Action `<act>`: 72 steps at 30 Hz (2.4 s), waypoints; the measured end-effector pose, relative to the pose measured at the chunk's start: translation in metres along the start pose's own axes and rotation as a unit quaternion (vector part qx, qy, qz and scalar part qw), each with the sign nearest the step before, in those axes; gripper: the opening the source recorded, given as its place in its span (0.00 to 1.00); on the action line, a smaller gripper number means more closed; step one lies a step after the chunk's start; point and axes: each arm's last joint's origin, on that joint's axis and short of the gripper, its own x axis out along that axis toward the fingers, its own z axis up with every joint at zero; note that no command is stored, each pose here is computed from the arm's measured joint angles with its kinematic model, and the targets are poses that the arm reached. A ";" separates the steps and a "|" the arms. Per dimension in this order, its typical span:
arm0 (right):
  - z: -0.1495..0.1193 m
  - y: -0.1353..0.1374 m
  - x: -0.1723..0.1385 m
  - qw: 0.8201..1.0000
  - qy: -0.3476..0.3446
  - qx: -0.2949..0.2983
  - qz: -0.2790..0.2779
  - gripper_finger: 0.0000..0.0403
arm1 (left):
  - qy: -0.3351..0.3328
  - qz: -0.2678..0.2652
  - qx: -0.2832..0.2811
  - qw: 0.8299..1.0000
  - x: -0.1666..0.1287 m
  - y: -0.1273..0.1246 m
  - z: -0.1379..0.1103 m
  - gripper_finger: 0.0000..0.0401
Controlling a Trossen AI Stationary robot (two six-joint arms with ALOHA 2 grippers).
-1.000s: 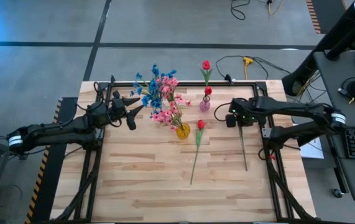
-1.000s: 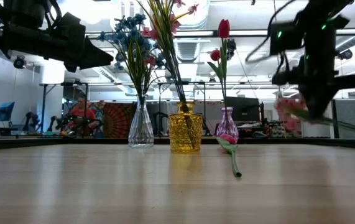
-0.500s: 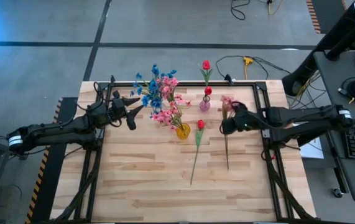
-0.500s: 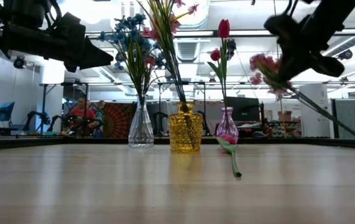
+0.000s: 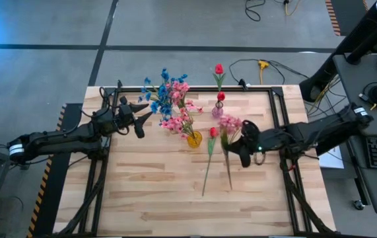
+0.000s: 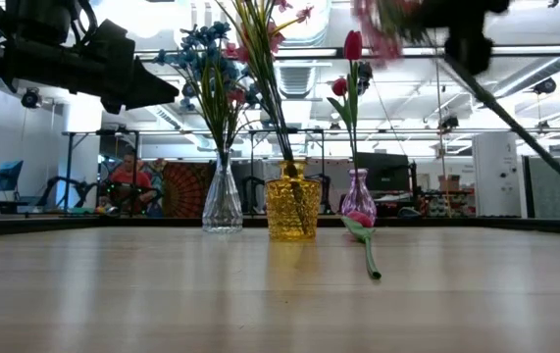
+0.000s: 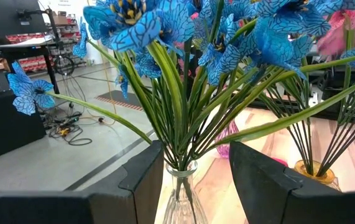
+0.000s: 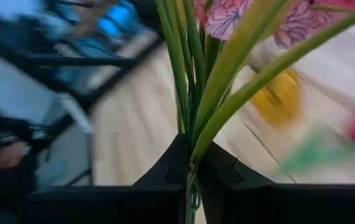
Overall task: Sort flowers into vase by color
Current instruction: Put the pink flowers into the yellow vase
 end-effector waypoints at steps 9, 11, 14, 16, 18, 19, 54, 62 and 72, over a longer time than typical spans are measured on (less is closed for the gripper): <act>0.018 0.028 -0.008 0.974 -0.142 -0.153 0.090 0.03 | 0.000 0.000 0.000 1.000 0.000 0.000 0.000 0.42; 0.022 0.029 -0.009 0.965 -0.175 -0.183 0.073 0.03 | 0.000 0.000 0.000 1.000 0.000 0.000 0.000 0.42; 0.026 0.031 -0.009 0.953 -0.217 -0.206 0.044 0.03 | 0.000 0.000 0.000 1.000 0.000 0.000 0.000 0.42; 0.028 0.033 -0.007 0.945 -0.238 -0.224 0.030 0.03 | 0.000 0.000 0.000 1.000 0.000 0.000 0.000 0.42; 0.029 0.036 -0.002 0.936 -0.254 -0.242 0.025 0.03 | 0.000 0.000 0.000 1.000 0.000 0.000 0.000 0.42; 0.029 0.038 0.001 0.932 -0.262 -0.251 0.025 0.03 | 0.000 0.000 0.000 1.000 0.000 0.000 0.000 0.42; 0.038 0.035 0.040 0.884 -0.346 -0.304 -0.086 0.03 | 0.012 0.000 0.000 1.000 0.004 -0.001 -0.003 0.42; 0.033 0.031 0.054 0.889 -0.330 -0.303 -0.093 0.03 | 0.012 0.000 0.000 1.000 0.004 -0.001 -0.003 0.42; 0.032 0.031 0.057 0.888 -0.331 -0.305 -0.094 0.03 | 0.011 0.000 0.000 1.000 0.004 -0.001 -0.003 0.42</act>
